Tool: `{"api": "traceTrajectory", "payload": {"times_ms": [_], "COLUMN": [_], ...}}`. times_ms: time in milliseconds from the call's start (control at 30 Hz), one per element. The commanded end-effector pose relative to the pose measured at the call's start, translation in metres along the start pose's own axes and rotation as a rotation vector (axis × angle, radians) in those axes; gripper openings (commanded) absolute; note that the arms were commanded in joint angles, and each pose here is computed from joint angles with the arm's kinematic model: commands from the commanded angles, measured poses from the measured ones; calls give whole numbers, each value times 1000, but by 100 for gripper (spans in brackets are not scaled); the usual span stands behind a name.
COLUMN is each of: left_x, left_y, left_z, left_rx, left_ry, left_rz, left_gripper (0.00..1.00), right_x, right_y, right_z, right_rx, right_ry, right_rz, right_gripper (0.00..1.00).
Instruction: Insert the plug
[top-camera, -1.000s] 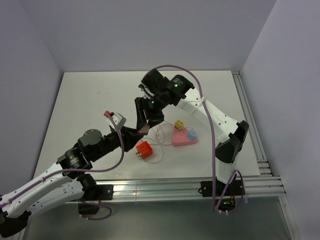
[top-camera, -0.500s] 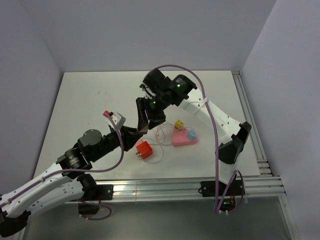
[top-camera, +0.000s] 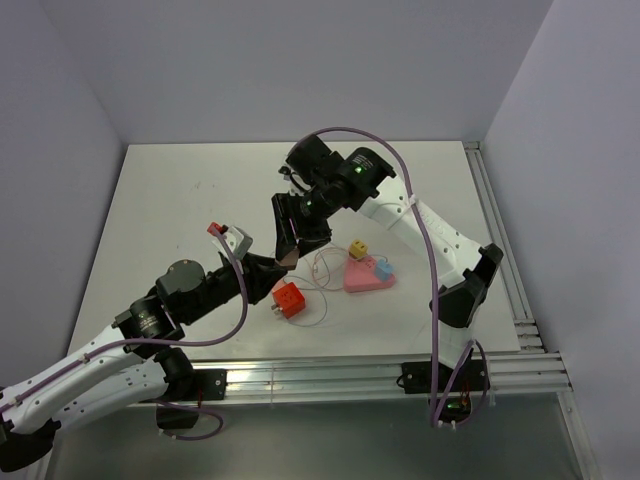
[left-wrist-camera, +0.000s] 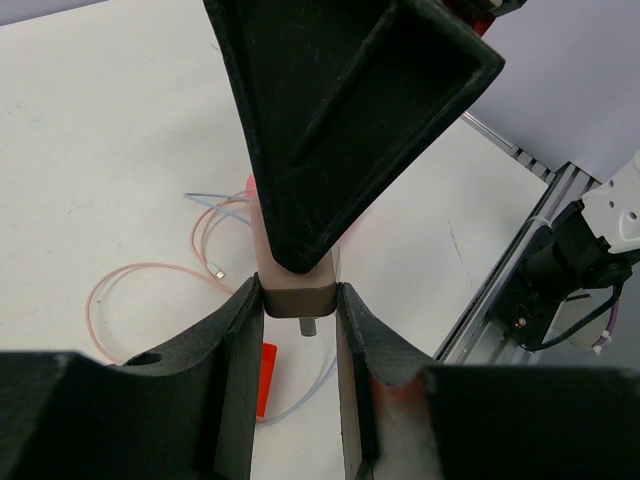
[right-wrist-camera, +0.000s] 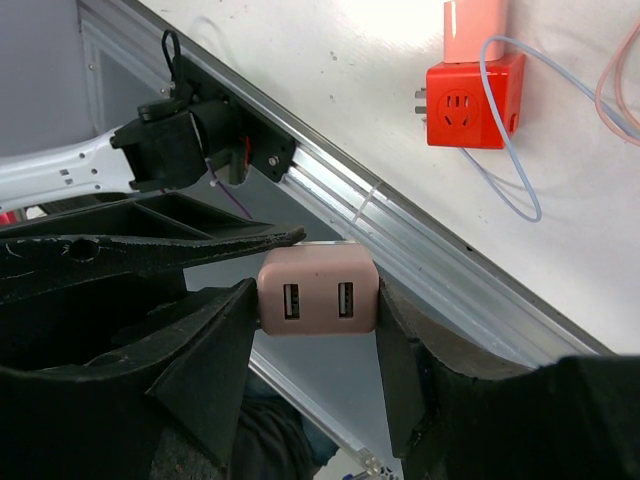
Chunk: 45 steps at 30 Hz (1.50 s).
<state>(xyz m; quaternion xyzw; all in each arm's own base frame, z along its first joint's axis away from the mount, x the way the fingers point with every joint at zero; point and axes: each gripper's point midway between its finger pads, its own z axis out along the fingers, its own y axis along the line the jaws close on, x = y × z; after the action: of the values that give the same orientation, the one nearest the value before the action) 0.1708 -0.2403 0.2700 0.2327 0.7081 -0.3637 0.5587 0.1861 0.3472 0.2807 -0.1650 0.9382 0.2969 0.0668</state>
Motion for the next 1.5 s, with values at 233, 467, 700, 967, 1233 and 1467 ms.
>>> {"api": "traceTrajectory", "payload": {"times_ms": [233, 467, 700, 967, 1233, 1467], "left_x": [-33, -48, 35, 124, 114, 151], "left_y": [-11, 0, 59, 83, 90, 90], "left_z": [-4, -19, -21, -30, -36, -31], "left_rx": [31, -54, -484, -631, -631, -695], "left_ry": [-98, -192, 10, 140, 82, 254], "left_rz": [-1, -246, -586, -864, -1040, -1027], "left_gripper": [5, 84, 92, 99, 100, 100], "right_x": [5, -22, -40, -27, -11, -5], "right_y": [12, -25, -61, -77, -76, -69], "right_z": [-2, 5, -24, 19, 74, 91], "right_rx": [-73, 45, 158, 286, 450, 426], "right_ry": [7, -269, -667, -732, -726, -706], "right_rz": [-42, -96, -107, -183, -323, -376], "right_gripper": [3, 0, 0, 0, 0, 0]}}
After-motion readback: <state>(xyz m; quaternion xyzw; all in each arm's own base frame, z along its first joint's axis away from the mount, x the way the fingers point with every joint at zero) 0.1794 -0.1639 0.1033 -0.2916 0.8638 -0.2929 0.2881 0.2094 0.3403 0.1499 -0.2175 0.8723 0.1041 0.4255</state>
